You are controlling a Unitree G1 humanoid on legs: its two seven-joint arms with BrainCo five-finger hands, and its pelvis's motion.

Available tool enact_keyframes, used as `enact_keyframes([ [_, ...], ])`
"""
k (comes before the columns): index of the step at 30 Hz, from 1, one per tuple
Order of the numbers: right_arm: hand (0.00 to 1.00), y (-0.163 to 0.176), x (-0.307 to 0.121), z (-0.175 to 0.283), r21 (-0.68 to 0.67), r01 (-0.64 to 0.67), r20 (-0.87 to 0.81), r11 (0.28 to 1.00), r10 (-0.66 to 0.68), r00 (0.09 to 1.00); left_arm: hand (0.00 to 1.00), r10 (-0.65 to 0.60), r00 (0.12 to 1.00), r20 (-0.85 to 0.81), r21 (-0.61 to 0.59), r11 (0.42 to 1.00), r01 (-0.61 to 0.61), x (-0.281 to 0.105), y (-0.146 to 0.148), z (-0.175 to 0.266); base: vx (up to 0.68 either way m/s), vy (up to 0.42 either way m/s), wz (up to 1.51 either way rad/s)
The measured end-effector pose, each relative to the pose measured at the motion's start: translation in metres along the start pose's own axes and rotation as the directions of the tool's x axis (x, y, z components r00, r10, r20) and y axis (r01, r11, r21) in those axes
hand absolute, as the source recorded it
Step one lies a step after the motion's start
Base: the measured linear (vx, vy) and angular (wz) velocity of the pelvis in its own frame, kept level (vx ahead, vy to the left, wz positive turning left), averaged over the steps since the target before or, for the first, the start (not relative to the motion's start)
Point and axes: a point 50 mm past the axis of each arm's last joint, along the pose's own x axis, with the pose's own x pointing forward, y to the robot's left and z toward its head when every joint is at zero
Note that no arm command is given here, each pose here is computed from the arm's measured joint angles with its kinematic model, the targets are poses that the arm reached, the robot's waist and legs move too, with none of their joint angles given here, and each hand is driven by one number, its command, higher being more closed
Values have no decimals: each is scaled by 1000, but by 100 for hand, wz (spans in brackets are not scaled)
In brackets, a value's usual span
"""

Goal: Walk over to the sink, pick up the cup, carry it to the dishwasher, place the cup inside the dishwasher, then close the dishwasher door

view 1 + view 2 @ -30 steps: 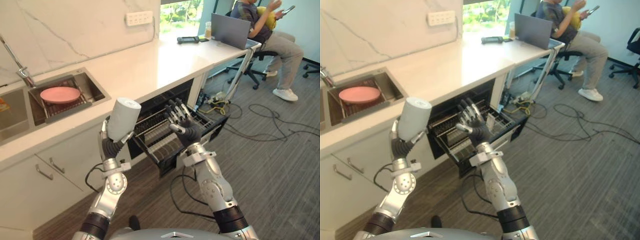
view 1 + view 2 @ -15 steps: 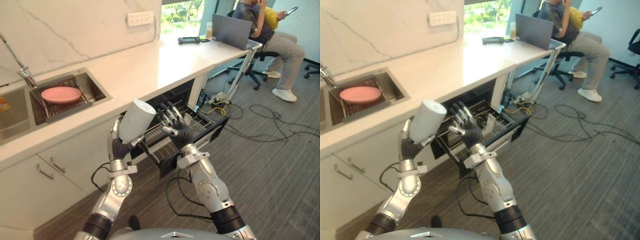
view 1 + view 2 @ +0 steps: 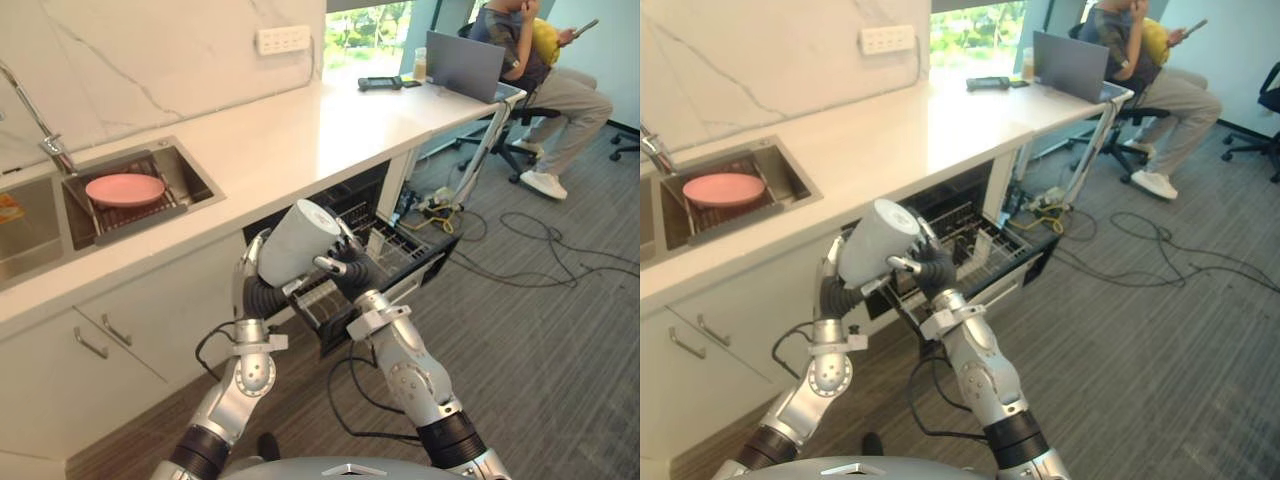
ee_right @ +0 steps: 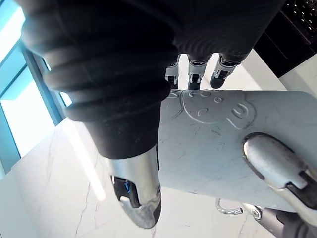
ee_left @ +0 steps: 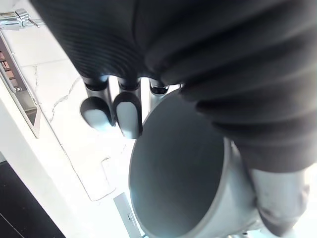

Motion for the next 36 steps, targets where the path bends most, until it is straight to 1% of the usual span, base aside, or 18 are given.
enact_keyframes([
  [3, 0, -1, 0, -1, 1, 5, -5, 1000, -5, 1000, 100, -5, 1000, 5, 2, 1000, 5, 0, -1, 1, 0, 0, 0],
  [7, 0, -1, 0, -1, 1, 5, -6, 1000, -5, 1000, 100, -51, 997, 53, 29, 998, 50, -3, -8, 6, 2, 1, 9],
  [14, 0, -2, 0, -2, 1, 9, -11, 1000, -9, 1000, 100, -78, 995, 65, 28, 997, 76, -4, -11, 8, 1, 1, 1],
  [15, 100, -3, -1, -3, 1, 12, -14, 1000, -12, 1000, 100, -87, 994, 68, 26, 996, 85, -5, -12, 8, 0, 0, 0],
  [21, 100, -7, -2, -7, -6, 26, -37, 1000, -27, 999, 100, -123, 990, 62, 34, 992, 121, -8, -16, 6, 0, 0, 0],
  [24, 100, -10, -4, -9, -31, 25, -62, 999, -27, 998, 100, -156, 986, 57, 52, 987, 153, -12, -18, 2, 10, 2, 0],
  [30, 100, -11, -5, -9, -70, 27, -72, 997, -32, 997, 100, -169, 984, 58, 64, 984, 166, -13, -17, 0, 0, 0, 0],
  [31, 100, -11, -5, -9, -75, 39, -70, 996, -44, 997, 0, -169, 984, 54, 66, 984, 166, -13, -17, -2, 0, 0, 0],
  [36, 100, -11, -2, -7, -98, 71, -41, 993, -75, 996, 0, -160, 987, 32, 20, 987, 159, -14, -18, -1, 0, 0, 0],
])
